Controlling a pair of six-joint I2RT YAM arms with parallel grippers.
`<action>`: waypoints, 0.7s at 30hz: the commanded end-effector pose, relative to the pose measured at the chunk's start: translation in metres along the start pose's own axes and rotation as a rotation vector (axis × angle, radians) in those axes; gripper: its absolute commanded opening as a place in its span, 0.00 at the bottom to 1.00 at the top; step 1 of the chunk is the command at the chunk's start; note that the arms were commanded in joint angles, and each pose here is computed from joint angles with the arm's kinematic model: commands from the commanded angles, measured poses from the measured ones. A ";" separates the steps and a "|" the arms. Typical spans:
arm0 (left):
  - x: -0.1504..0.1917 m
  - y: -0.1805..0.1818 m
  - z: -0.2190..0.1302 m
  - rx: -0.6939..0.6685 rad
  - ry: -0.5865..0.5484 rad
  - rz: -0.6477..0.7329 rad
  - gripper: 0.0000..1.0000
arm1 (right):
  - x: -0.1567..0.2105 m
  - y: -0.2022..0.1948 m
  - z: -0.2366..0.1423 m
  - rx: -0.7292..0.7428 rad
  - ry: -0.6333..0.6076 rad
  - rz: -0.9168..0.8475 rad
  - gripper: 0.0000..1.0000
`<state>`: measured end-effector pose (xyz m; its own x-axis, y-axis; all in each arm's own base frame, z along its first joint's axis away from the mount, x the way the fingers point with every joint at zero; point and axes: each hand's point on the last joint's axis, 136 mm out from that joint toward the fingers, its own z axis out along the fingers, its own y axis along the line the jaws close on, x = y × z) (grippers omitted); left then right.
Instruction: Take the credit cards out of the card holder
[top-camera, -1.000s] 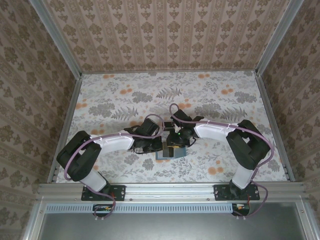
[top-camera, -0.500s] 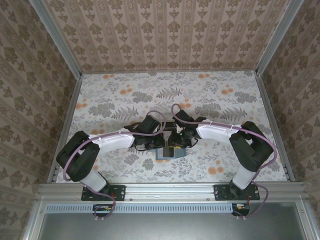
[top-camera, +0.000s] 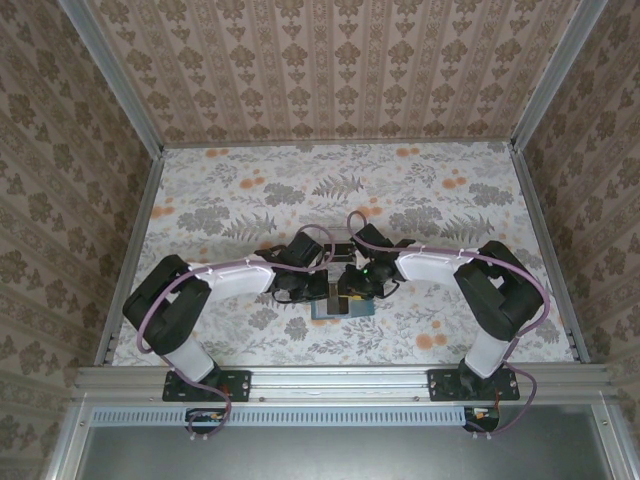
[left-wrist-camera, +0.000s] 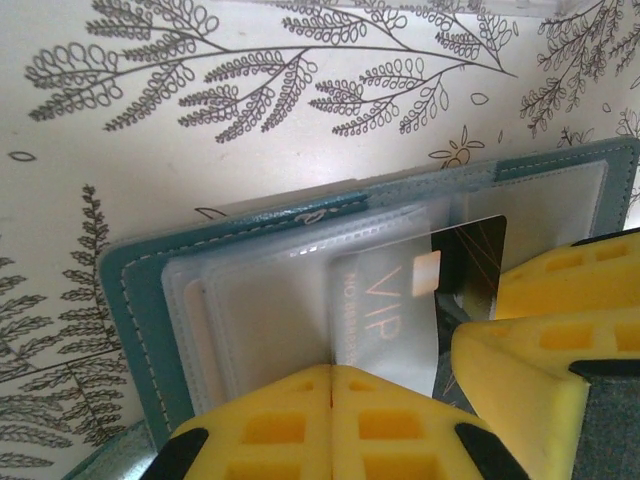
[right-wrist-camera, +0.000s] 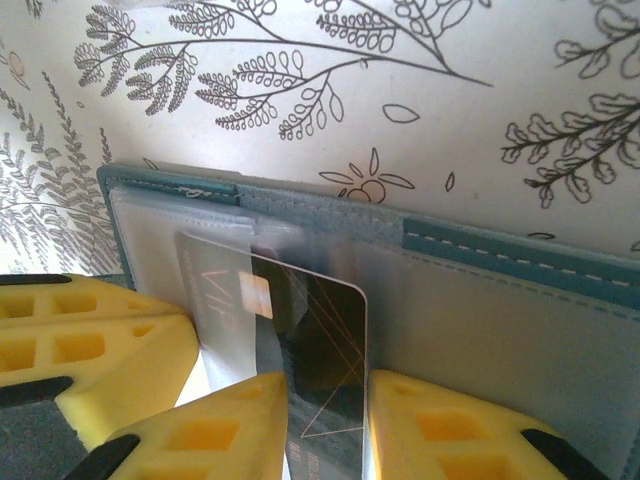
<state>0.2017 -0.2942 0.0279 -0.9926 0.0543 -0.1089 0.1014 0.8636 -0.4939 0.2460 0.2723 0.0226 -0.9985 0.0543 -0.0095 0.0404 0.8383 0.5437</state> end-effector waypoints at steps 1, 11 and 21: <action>0.018 0.024 0.007 -0.091 0.081 0.000 0.08 | 0.001 0.012 -0.004 -0.078 0.002 0.011 0.27; 0.017 0.026 0.008 -0.106 0.085 0.005 0.08 | -0.002 0.017 -0.016 -0.106 -0.026 0.003 0.15; 0.013 0.024 0.001 -0.098 0.060 0.004 0.08 | -0.002 -0.012 -0.033 0.030 -0.039 -0.024 0.10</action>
<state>0.2019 -0.2939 0.0274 -0.9913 0.0741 -0.1086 0.1177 0.8684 -0.4818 0.2497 0.2649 0.0464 -0.9970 0.0605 -0.0485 0.0200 0.8042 0.5940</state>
